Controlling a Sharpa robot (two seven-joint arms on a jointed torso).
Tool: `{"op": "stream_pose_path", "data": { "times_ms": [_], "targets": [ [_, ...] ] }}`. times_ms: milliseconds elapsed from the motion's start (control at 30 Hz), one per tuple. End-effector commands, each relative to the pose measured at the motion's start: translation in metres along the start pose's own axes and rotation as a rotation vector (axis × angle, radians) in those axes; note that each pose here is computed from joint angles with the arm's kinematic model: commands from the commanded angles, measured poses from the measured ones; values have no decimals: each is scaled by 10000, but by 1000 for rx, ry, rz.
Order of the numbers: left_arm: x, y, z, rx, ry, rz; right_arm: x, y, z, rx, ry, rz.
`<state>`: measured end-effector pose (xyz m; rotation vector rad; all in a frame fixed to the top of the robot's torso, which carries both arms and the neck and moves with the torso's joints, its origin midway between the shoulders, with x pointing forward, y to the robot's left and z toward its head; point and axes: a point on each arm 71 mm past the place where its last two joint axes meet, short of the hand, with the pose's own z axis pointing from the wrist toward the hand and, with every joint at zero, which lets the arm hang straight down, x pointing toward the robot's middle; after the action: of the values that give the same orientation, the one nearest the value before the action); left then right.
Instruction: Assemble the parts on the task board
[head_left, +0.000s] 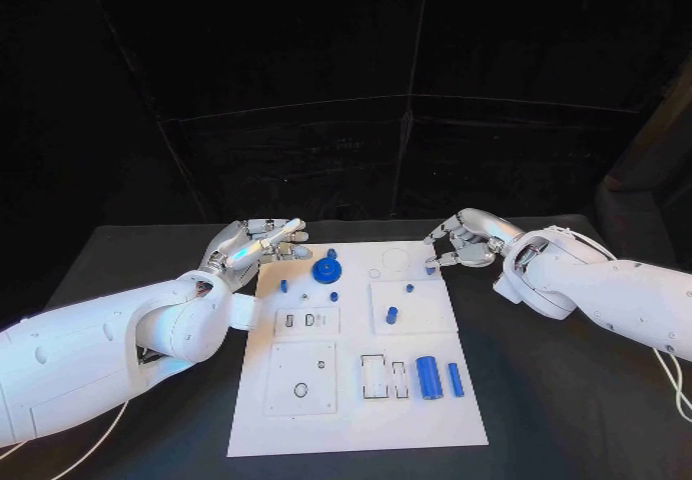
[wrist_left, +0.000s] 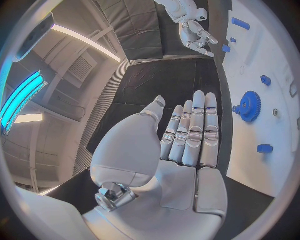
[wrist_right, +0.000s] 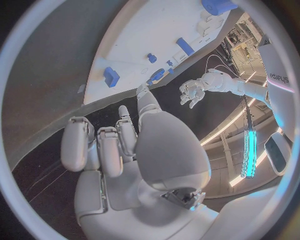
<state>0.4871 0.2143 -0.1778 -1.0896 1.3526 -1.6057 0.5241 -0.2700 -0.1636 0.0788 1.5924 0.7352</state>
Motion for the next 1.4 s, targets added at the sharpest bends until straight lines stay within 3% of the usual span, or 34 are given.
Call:
{"op": "stream_pose_path", "data": {
  "times_ms": [33, 700, 1400],
  "targets": [
    [17, -3, 7, 7, 17, -3, 8, -11, 18, -28, 25, 21],
    [-3, 23, 11, 3, 12, -2, 139, -115, 28, -9, 90, -19],
    [-20, 35, 7, 1, 8, -1, 234, -208, 34, 17, 105, -30]
  ]
}}
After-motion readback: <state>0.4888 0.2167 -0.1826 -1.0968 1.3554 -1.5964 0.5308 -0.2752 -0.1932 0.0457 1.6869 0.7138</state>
